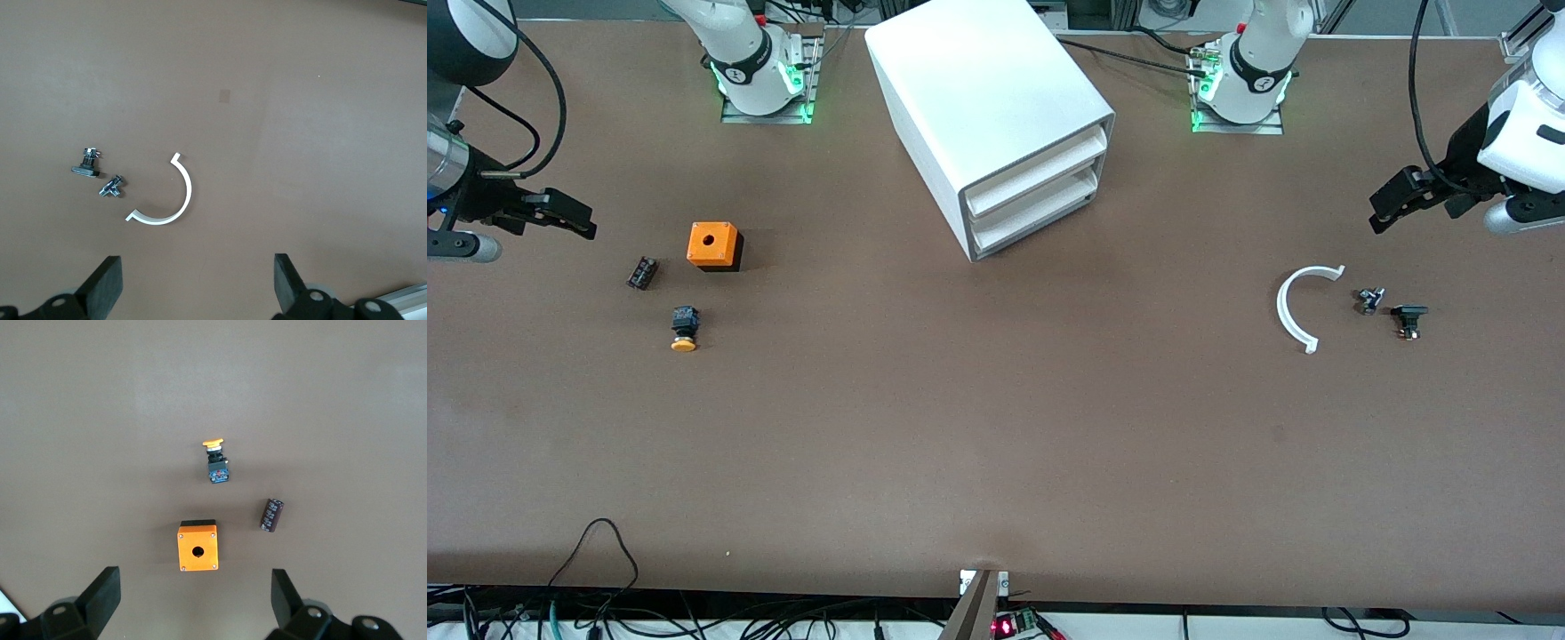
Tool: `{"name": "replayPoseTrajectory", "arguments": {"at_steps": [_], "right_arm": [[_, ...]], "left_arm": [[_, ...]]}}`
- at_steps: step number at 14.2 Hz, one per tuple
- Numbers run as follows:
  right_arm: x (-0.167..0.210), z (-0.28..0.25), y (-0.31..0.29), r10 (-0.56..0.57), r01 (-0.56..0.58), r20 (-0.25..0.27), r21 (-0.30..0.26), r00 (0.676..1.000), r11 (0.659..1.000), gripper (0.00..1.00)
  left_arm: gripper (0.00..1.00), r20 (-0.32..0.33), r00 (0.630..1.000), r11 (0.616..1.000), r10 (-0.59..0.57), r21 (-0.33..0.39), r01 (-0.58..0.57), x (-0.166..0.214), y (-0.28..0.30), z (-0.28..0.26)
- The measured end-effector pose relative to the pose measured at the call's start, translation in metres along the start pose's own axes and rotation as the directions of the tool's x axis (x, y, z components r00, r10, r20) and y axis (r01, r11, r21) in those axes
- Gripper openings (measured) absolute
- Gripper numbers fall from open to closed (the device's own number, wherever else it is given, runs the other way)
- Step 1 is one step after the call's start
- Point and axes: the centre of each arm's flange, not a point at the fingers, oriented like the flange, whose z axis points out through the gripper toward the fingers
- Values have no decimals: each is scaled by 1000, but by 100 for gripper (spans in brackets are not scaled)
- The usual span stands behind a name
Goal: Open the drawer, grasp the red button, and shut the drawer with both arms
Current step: 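Reach the left gripper toward the lower drawer handle of the white cabinet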
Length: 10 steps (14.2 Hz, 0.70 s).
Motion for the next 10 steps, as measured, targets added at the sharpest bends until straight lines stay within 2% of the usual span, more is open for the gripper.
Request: {"name": "replayPoseTrajectory", "arguments": {"at_steps": [10], "right_arm": [[0, -1, -4, -7, 7, -2, -1, 1000, 1000, 100]], "left_arm": [[100, 8, 1000, 1000, 1, 1, -1, 2, 1, 4]]}}
